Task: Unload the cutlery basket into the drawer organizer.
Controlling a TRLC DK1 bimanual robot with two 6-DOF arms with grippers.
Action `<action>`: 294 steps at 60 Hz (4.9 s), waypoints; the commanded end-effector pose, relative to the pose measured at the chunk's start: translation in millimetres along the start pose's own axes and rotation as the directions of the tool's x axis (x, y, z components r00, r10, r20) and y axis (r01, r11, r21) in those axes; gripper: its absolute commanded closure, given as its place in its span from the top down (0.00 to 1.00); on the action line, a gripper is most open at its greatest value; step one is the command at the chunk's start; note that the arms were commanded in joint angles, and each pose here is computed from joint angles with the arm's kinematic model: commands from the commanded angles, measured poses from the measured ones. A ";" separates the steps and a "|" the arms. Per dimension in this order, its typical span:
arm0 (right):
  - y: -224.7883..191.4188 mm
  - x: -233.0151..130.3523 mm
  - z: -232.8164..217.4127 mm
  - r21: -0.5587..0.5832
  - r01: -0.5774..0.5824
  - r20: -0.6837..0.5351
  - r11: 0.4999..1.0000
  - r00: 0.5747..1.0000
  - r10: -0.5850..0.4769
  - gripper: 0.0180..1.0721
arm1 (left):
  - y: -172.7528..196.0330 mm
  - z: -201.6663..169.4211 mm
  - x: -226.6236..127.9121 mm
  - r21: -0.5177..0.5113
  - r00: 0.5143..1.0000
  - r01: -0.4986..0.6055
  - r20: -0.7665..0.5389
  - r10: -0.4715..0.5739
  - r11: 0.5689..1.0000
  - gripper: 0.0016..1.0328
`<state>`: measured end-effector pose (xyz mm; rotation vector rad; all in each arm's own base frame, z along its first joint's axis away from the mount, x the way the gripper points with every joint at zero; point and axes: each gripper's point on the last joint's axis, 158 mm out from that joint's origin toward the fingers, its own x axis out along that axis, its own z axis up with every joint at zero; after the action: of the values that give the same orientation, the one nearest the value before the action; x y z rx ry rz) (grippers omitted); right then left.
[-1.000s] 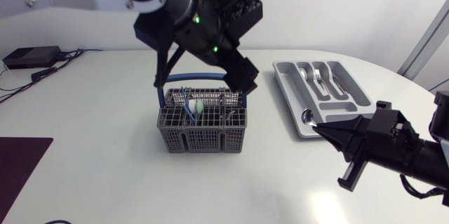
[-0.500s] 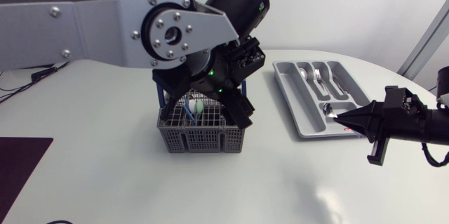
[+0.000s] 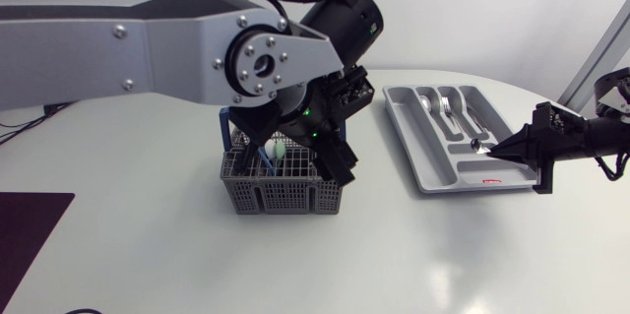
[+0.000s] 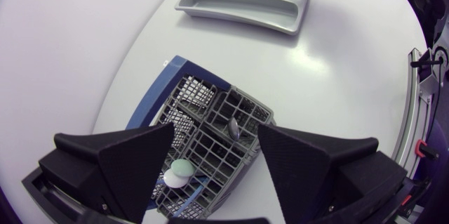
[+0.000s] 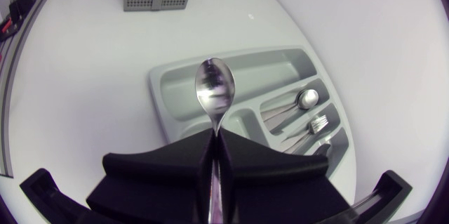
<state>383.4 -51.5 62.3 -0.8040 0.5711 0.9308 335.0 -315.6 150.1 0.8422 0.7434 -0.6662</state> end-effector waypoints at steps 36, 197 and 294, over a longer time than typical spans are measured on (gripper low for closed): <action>-0.4 55.9 -71.8 -0.206 -0.173 -0.260 0.963 0.959 0.116 0.06 | -2.8 -14.3 8.1 0.005 0.998 -0.006 -0.060 0.006 1.000 0.84; 133.8 -57.4 89.7 0.079 0.148 0.211 0.986 0.964 -0.162 0.96 | -21.7 -37.5 64.2 -0.043 0.954 -0.228 -0.208 0.214 0.973 0.17; 164.0 -56.1 108.1 0.088 0.170 0.247 0.982 0.951 -0.187 0.96 | -13.6 -19.9 33.3 -0.104 0.972 -0.193 -0.152 0.177 0.976 0.65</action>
<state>226.6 64.8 116.8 -0.6755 0.2823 0.8222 331.4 -311.1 111.7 0.8783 0.7917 -0.4119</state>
